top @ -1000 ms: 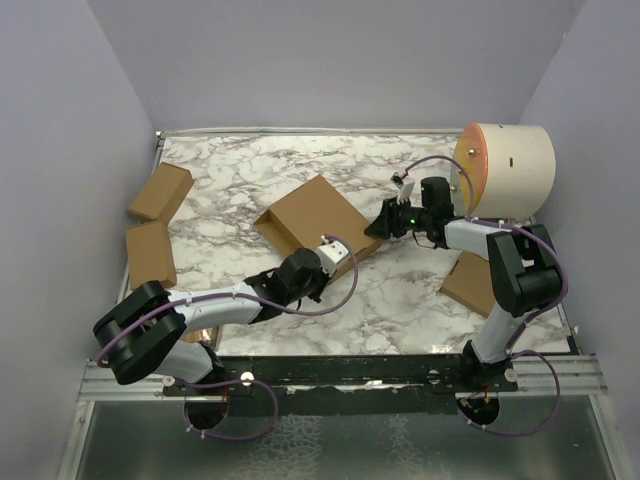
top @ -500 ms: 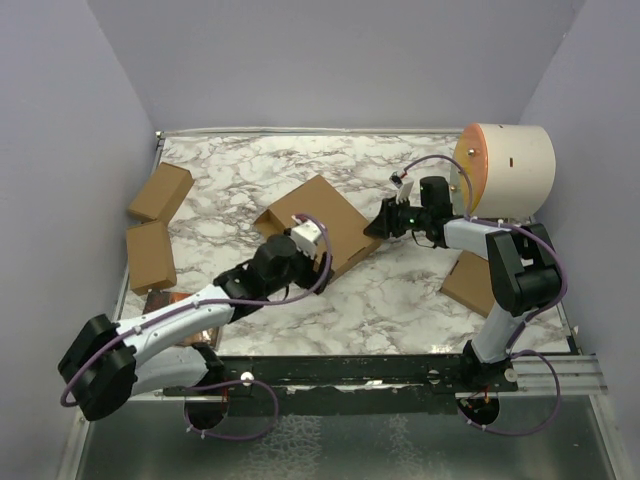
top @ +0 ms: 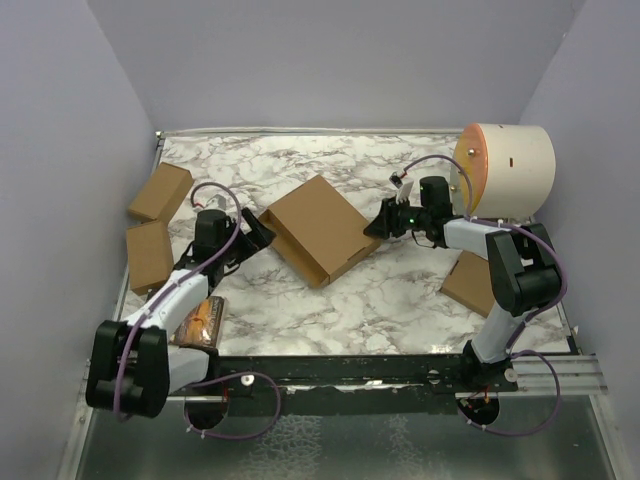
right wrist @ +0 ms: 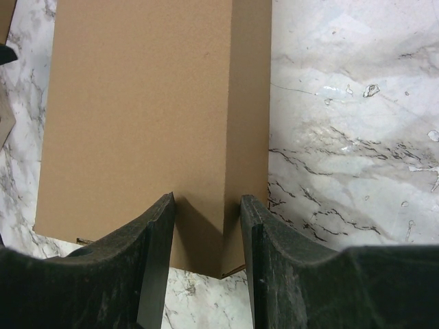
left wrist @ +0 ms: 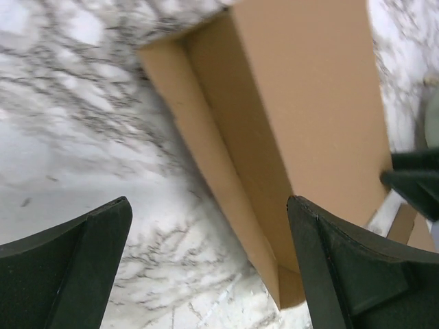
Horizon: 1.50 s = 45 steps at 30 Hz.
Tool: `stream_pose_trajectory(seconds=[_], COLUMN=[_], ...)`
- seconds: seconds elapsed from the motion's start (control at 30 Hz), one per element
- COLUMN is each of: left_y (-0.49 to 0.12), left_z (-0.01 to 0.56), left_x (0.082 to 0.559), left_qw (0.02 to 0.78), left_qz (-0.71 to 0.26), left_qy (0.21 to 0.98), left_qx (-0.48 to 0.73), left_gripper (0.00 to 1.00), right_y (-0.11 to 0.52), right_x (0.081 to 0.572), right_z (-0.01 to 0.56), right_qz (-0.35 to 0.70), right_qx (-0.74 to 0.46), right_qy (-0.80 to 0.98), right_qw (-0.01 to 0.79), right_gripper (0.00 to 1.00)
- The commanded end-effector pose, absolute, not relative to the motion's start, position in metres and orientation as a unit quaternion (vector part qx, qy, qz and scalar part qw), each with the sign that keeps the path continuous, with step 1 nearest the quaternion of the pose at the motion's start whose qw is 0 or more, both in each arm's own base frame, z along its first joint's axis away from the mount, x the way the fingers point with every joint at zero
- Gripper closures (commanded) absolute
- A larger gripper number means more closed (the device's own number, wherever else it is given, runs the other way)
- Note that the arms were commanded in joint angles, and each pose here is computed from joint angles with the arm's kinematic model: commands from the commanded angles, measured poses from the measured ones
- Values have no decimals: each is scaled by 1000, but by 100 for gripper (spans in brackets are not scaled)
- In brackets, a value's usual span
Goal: Fold the paper box
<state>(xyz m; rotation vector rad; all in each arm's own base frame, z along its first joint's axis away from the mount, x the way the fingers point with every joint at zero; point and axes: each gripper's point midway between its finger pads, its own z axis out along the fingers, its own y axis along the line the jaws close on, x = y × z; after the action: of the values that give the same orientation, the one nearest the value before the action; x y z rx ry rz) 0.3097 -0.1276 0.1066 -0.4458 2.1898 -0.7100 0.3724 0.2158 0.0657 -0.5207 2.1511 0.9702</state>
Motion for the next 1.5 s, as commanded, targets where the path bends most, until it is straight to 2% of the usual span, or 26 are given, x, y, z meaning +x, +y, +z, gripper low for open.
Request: stream_pose_trajectory(seconds=[0.0, 0.2, 0.77, 1.03, 1.3, 1.47], left_y=[-107, -109, -110, -109, -110, -108], left_z=[89, 89, 77, 75, 47, 44], left_x=[332, 366, 409, 423, 423, 426], left_qw=[358, 372, 377, 376, 340, 337], left_qz=[-308, -341, -379, -373, -356, -342], left_qy=[841, 817, 784, 786, 804, 815], left_qx=[-267, -280, -316, -320, -332, -323], left_gripper=[1, 1, 3, 8, 27, 52], right_y=[205, 205, 206, 206, 207, 208], right_x=[350, 350, 349, 347, 347, 347], right_z=[19, 18, 15, 13, 12, 12], right_qz=[339, 338, 341, 342, 341, 342], right_qx=[-192, -192, -193, -194, -195, -196], right_qy=[875, 875, 876, 876, 877, 877], right_qw=[288, 288, 282, 278, 277, 276], right_gripper=[59, 59, 59, 59, 59, 59])
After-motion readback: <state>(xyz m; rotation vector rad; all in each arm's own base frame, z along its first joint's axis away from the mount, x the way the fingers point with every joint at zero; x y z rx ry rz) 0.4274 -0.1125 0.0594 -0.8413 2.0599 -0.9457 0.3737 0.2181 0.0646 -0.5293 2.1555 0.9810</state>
